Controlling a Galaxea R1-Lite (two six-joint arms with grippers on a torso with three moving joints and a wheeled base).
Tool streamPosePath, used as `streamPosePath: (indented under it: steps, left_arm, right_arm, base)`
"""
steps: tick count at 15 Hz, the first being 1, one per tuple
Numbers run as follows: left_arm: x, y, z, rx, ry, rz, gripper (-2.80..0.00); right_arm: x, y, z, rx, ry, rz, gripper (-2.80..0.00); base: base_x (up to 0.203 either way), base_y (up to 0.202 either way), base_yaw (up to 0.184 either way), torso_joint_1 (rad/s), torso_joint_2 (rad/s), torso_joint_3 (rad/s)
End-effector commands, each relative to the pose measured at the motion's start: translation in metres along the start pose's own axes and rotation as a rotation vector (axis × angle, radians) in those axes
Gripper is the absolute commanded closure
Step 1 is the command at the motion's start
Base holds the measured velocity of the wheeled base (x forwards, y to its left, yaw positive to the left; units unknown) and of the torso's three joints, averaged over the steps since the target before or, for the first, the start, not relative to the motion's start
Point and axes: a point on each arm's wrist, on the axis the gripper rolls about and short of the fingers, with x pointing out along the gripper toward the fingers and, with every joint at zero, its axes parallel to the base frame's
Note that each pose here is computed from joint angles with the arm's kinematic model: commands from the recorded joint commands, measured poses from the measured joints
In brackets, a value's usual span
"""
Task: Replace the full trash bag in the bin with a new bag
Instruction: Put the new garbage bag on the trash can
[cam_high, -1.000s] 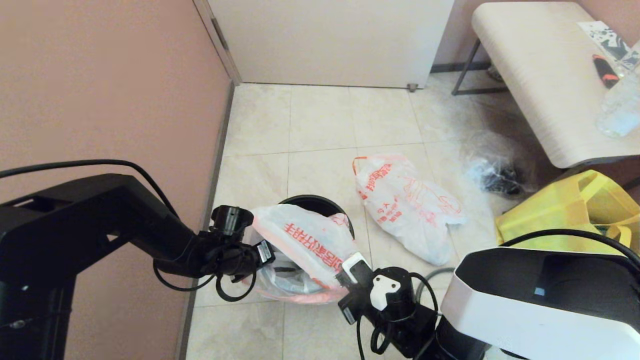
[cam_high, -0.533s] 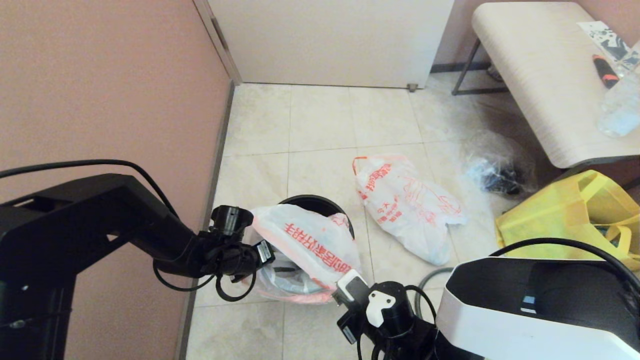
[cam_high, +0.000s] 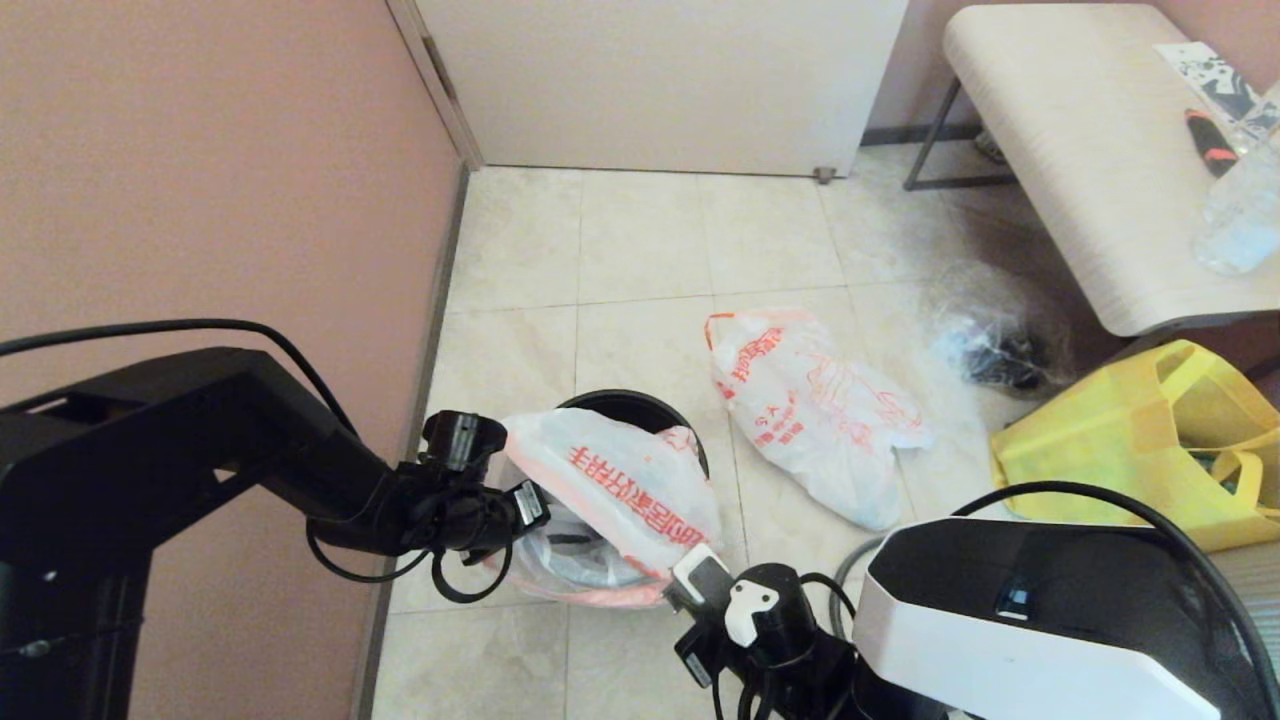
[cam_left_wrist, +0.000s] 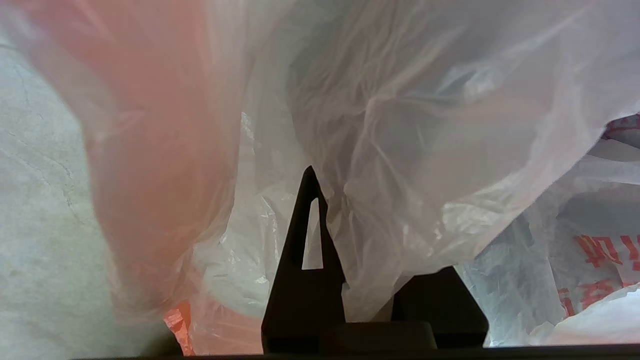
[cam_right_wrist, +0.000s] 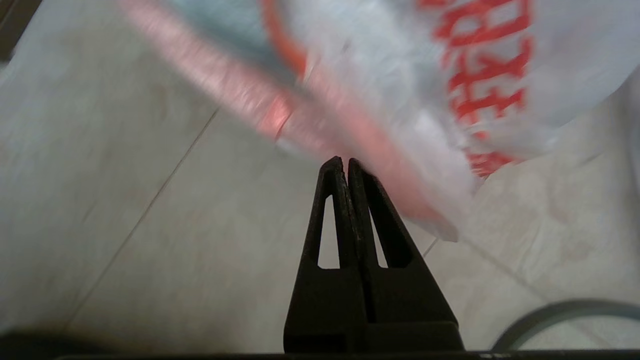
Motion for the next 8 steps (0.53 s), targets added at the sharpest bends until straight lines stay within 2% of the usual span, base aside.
streamPosePath:
  steps: [1, 8]
  left_arm:
    - [0.0, 0.0, 0.0, -0.003, -0.002, -0.002, 0.0]
    - [0.0, 0.0, 0.0, -0.003, -0.001, -0.001, 0.0]
  right_arm:
    - [0.014, -0.009, 0.002, 0.018, -0.034, -0.034, 0.0]
    - [0.027, -0.056, 0.018, 0.083, -0.103, -0.182, 0.0]
  base:
    - [0.0, 0.0, 0.0, 0.0, 0.0, 0.0]
    - [0.0, 0.0, 0.0, 0.0, 0.0, 0.0]
